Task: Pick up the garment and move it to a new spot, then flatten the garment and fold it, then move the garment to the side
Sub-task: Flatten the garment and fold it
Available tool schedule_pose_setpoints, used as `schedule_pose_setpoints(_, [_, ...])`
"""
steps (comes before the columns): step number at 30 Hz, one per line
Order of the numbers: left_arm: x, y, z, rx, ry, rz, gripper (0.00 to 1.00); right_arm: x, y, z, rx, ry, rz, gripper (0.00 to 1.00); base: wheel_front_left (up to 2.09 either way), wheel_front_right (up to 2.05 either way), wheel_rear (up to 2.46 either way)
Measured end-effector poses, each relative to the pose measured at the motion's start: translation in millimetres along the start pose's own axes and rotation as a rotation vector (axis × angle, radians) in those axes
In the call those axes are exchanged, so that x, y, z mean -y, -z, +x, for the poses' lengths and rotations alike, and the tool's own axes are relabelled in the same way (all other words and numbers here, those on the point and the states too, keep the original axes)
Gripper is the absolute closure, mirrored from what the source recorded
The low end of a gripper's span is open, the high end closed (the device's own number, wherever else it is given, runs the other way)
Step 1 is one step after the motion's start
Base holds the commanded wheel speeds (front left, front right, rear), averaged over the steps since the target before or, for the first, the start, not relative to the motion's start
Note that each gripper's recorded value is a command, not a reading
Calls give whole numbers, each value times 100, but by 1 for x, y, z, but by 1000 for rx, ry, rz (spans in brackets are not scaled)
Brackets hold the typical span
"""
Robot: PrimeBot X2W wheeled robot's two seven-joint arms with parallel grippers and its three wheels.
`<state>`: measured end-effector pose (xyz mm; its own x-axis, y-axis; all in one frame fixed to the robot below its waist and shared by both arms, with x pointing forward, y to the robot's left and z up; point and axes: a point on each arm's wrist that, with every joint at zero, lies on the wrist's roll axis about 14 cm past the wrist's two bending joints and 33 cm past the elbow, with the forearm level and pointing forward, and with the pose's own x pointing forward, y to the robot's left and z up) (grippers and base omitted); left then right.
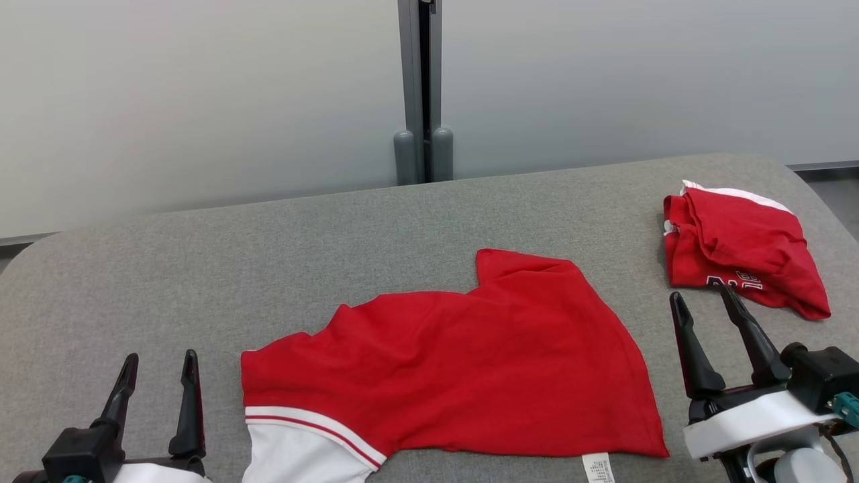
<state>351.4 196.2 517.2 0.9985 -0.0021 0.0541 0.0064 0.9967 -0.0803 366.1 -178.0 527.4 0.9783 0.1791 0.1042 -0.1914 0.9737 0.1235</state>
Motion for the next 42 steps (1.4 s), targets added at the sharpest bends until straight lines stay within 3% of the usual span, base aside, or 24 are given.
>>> schedule_pose_setpoints(23, [2, 8, 4, -28, 11, -14, 0, 0, 8, 2, -57, -2, 17, 0, 0, 0, 0])
schedule_pose_setpoints(24, [1, 15, 1, -82, 15, -27, 0, 4, 26, -4, -171, 4, 39, 0, 0, 0, 0])
schedule_pose_setpoints(25, [1, 15, 1, -82, 15, -27, 0, 4, 26, -4, -171, 4, 39, 0, 0, 0, 0])
schedule_pose_setpoints(26, [3, 30, -5, -183, 23, -68, 0, 8, 49, -16, -304, 17, 73, 0, 0, 0, 0])
schedule_pose_setpoints(30, [5, 71, -32, -448, 55, -68, 0, 24, 82, -44, -536, 64, 125, 0, 0, 0, 0])
schedule_pose_setpoints(36, [10, 95, -57, -644, 67, -100, 0, 19, 115, -71, -741, 79, 199, 0, 0, 0, 0])
schedule_pose_setpoints(42, [16, 120, -80, -811, 85, -111, 0, 7, 135, -79, -845, 86, 260, 0, 0, 0, 0])
